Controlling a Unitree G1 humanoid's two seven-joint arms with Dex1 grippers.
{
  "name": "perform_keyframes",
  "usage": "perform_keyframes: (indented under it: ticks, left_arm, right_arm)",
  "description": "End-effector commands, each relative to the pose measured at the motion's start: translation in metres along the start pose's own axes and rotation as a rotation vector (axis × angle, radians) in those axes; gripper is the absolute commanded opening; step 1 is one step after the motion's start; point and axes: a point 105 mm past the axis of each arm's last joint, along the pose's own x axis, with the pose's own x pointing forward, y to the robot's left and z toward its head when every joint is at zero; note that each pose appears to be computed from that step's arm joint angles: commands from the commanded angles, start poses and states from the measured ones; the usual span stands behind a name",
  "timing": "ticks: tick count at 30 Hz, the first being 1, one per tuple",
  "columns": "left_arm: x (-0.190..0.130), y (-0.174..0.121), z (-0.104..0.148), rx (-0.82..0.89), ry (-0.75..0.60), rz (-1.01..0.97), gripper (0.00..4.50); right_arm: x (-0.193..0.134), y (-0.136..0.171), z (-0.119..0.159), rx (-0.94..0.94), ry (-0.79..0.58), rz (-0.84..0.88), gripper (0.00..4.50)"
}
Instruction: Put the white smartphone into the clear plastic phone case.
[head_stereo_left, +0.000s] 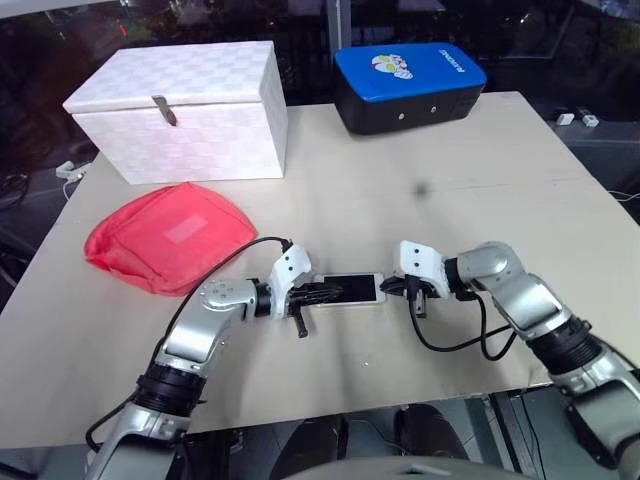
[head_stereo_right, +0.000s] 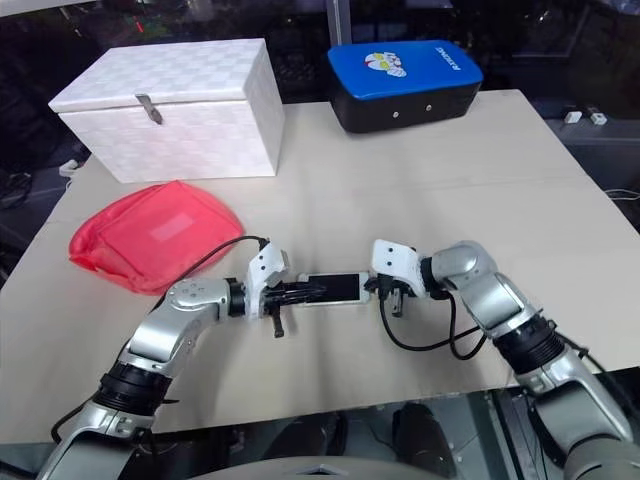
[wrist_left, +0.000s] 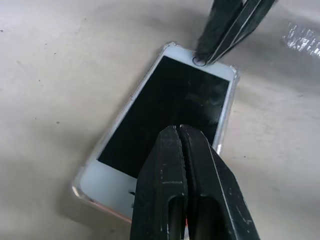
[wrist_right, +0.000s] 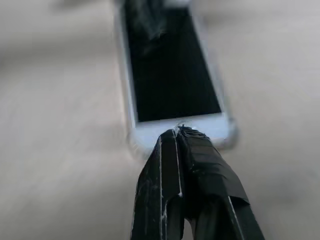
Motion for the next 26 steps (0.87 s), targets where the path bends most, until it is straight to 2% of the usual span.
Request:
perform_keyframes:
  ticks: [1,4,5,6,8,11,12,16,18,26]
  left_arm:
    - [-0.012,0.004,0.024,0.028,-0.135,0.055,0.01]
    - [-0.024,0.01,0.045,-0.023,-0.275,0.121,0.81]
    - [-0.028,0.013,0.049,-0.036,-0.301,0.15,1.25]
    - [-0.032,0.017,0.051,-0.046,-0.315,0.179,1.59]
    - [-0.038,0.02,0.052,-0.05,-0.32,0.209,2.69]
    - [-0.053,0.02,0.053,-0.071,-0.334,0.245,4.16]
    - [-0.059,0.018,0.053,-0.074,-0.336,0.249,4.37]
    - [-0.075,0.006,0.047,-0.059,-0.296,0.247,4.37]
    - [-0.086,-0.002,0.035,-0.049,-0.243,0.26,4.37]
    - [-0.113,-0.019,0.006,-0.104,-0.151,0.333,4.37]
  right_arm:
    - [-0.031,-0.015,0.037,0.029,-0.206,-0.166,0.27]
    - [-0.054,-0.011,0.044,0.04,-0.271,-0.271,1.31]
    - [-0.06,-0.01,0.043,0.054,-0.276,-0.303,1.84]
    - [-0.067,-0.008,0.041,0.064,-0.275,-0.328,2.18]
    - [-0.076,-0.004,0.038,0.072,-0.269,-0.363,3.29]
    - [-0.096,0.011,0.023,0.103,-0.238,-0.401,4.5]
    - [-0.103,0.018,0.018,0.12,-0.223,-0.406,4.5]
    - [-0.123,0.04,-0.002,0.15,-0.152,-0.423,4.5]
    - [-0.134,0.047,-0.009,0.168,-0.132,-0.457,4.5]
    - [-0.153,0.055,-0.024,0.184,-0.112,-0.576,4.5]
